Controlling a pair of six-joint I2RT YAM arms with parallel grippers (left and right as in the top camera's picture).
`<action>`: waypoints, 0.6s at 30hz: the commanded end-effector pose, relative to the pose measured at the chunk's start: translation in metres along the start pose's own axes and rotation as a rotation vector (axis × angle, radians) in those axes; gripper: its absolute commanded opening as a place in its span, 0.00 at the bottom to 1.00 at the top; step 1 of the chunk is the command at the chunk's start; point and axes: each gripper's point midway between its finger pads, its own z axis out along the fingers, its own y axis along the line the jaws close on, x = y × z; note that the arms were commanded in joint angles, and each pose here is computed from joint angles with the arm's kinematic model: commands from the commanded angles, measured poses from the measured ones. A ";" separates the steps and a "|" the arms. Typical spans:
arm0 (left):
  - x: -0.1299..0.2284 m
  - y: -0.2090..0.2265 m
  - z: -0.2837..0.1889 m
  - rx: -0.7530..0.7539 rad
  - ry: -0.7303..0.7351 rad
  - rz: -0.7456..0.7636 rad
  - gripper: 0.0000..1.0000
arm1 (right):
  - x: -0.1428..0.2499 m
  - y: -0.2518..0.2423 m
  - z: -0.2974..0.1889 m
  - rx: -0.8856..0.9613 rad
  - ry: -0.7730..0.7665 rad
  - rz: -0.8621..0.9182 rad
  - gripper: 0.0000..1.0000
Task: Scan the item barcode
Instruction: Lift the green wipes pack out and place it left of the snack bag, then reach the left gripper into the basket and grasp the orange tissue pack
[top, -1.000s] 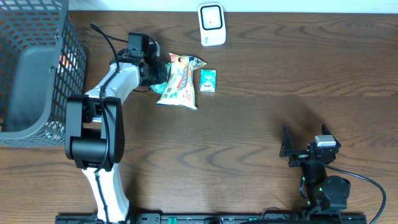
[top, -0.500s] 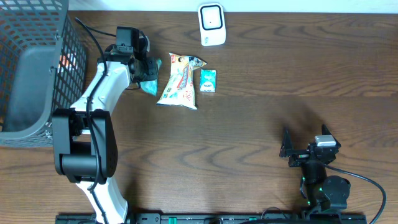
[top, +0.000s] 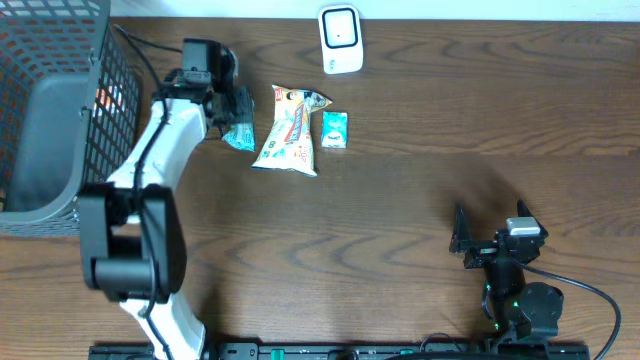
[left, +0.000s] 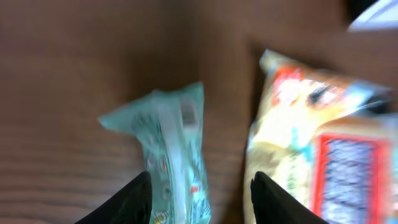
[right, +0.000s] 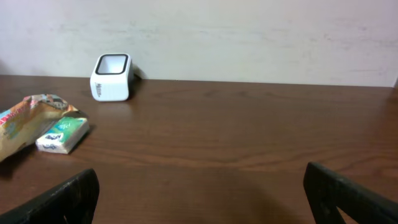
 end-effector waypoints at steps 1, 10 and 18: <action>-0.078 -0.005 -0.087 0.005 -0.300 0.059 0.51 | 0.000 0.001 0.000 -0.005 0.000 0.000 0.99; -0.146 0.056 -0.241 -0.099 -0.741 0.002 0.68 | 0.000 0.001 0.000 -0.005 0.000 0.000 0.99; -0.134 0.181 -0.275 -0.233 -0.820 -0.398 0.70 | 0.000 0.001 0.000 -0.005 0.000 0.000 0.99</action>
